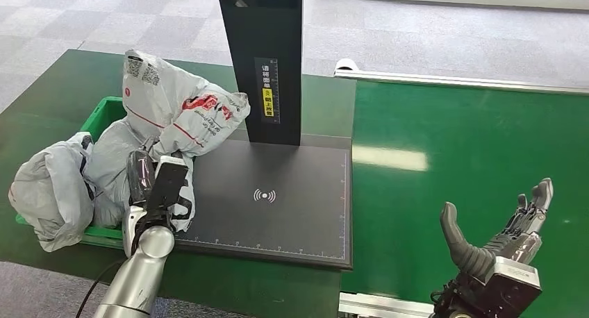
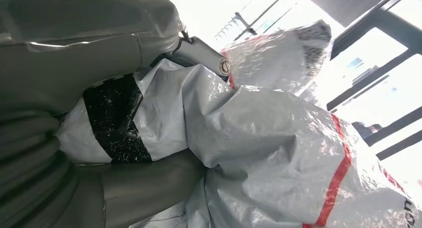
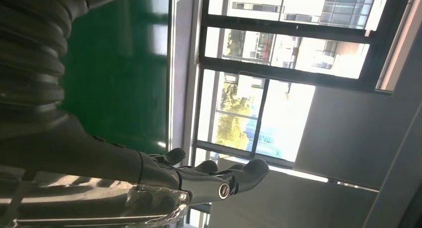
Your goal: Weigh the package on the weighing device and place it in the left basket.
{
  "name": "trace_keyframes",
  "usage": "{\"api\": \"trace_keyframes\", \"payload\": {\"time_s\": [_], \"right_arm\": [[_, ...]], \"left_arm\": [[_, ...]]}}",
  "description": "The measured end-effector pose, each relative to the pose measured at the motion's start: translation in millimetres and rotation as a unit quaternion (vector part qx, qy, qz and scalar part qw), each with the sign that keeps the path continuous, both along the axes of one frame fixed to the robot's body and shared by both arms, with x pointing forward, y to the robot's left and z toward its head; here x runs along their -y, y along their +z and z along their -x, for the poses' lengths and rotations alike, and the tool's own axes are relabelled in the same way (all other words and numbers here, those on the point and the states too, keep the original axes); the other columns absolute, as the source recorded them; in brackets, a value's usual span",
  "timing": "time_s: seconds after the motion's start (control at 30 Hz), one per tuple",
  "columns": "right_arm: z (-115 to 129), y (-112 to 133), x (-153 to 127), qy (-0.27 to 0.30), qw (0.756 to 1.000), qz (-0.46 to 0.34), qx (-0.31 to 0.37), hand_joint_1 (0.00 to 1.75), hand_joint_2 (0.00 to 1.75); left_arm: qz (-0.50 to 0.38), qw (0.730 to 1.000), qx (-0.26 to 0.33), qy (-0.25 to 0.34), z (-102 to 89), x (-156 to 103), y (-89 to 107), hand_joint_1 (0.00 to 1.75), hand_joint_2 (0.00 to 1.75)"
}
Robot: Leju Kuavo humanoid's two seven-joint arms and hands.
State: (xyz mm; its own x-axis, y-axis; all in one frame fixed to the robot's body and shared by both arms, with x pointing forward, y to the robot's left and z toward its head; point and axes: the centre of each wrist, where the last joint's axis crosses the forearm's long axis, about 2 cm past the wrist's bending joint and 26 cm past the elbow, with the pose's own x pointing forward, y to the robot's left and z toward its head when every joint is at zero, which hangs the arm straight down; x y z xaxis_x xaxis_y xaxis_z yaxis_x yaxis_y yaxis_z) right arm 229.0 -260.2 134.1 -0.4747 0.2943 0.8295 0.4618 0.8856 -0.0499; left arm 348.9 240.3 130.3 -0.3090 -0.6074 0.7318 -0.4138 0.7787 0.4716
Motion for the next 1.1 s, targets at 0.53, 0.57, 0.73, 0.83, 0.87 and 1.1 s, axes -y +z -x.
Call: {"api": "trace_keyframes", "payload": {"time_s": [0.53, 0.57, 0.73, 0.83, 0.87, 1.1], "right_arm": [[-6.2, 3.9, 0.3, -0.002, 1.0, -0.001, 0.004, 0.0, 1.75], [-6.8, 4.0, 0.3, -0.003, 1.0, -0.001, 0.003, 0.0, 1.75], [-10.5, 4.1, -0.1, -0.007, 1.0, -0.001, 0.003, 0.0, 1.75], [-11.6, 3.4, -0.3, -0.009, 1.0, -0.002, 0.001, 0.0, 1.75], [-11.8, 2.9, -0.3, -0.009, 1.0, -0.002, 0.001, 0.0, 1.75], [-11.8, 1.3, -0.5, -0.011, 1.0, -0.002, -0.003, 0.0, 1.75]], "left_arm": [[-0.04, 0.996, -0.056, 0.055, -23.9, -5.6, -18.8, 1.75, 1.75], [-0.047, 0.996, -0.054, 0.061, -25.1, -7.5, -18.8, 1.75, 1.75], [-0.055, 0.994, -0.033, 0.091, -29.5, -22.1, -16.1, 1.75, 1.75], [-0.038, 0.993, -0.019, 0.112, -30.9, -30.4, -14.3, 1.73, 1.75], [-0.031, 0.992, -0.015, 0.12, -31.1, -33.2, -14.1, 1.73, 1.75], [0.007, 0.987, -0.01, 0.161, -30.9, -45.6, -13.6, 1.73, 1.75]]}}
